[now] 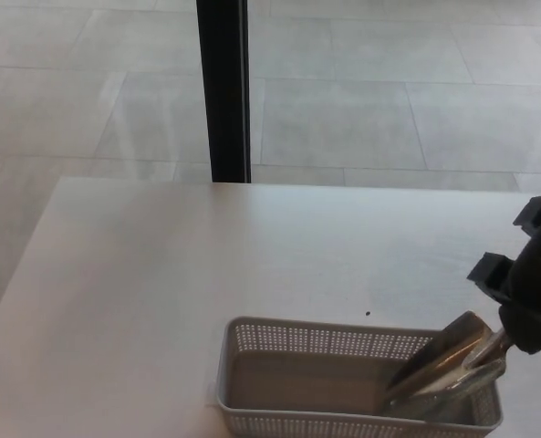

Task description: A garden tool is kept on the righthand side and a container is kept on the lefthand side on a desk infront of the robot. the robot uses its right hand to pick up the garden tool and makes a scooping motion inside the container

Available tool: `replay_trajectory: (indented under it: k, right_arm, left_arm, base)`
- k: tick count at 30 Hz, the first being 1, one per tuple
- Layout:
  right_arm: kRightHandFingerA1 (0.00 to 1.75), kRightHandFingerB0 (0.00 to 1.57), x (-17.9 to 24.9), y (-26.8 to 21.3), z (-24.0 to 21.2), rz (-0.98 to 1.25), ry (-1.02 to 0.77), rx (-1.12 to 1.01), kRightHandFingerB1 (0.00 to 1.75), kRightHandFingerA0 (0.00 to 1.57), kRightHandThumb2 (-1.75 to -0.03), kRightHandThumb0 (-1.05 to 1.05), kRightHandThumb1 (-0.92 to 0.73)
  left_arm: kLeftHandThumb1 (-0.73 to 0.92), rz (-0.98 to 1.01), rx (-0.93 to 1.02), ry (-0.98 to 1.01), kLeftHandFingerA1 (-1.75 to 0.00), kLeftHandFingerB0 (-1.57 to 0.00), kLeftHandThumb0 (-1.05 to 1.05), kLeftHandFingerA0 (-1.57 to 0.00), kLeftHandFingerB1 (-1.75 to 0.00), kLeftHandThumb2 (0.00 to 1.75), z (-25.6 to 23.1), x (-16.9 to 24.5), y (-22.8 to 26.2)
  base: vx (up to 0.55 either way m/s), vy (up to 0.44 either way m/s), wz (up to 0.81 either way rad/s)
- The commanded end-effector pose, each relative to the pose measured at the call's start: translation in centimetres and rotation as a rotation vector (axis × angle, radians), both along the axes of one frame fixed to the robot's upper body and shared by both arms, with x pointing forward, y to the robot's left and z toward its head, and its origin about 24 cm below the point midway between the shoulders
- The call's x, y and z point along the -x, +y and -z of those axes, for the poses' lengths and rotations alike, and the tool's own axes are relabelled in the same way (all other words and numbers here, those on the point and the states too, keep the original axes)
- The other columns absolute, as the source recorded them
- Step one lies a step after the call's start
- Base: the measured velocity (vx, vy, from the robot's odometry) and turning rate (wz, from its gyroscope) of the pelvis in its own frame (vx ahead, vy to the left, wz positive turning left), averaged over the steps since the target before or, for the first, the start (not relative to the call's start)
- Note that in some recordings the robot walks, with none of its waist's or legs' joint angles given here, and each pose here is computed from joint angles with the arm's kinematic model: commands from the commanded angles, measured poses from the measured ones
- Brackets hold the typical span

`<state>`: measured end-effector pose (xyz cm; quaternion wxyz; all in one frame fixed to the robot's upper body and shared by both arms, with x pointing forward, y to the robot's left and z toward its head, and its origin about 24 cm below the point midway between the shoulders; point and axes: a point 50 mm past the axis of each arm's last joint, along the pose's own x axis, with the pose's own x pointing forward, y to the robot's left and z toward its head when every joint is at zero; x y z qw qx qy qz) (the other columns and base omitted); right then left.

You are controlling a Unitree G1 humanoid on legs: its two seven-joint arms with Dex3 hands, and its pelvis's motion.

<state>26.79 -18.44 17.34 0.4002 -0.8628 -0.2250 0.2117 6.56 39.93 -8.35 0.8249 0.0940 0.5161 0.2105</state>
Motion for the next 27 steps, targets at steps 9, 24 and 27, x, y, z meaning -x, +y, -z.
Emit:
replay_trajectory:
  k: [9,24,27]
  right_arm:
    - [1.74,0.8,-2.1,4.6,2.1,0.243,0.122,-0.007,0.97,0.87,-0.73,-0.36,-0.75]
    - [1.74,0.78,-1.6,7.1,5.4,0.318,0.145,-0.346,0.91,0.88,-0.8,-0.35,-0.75]
    - [1.75,0.78,-1.4,6.8,5.9,0.318,0.081,-0.478,1.17,0.93,-0.92,-0.31,-0.7]
  left_arm:
    - [0.62,0.016,-0.014,-0.007,-0.61,-0.59,-0.59,-0.58,-0.49,0.59,-0.3,-0.2,0.3]
    - [0.62,0.001,0.005,0.008,-0.6,-0.54,-0.59,-0.57,-0.46,0.59,0.1,0.0,-0.1]
    - [0.63,0.006,0.002,0.001,-0.6,-0.55,-0.58,-0.58,-0.47,0.59,0.1,0.0,-0.1]
  base:
    - [0.0,0.0,0.0]
    - [0.0,0.0,0.0]
    - [0.0,0.0,0.0]
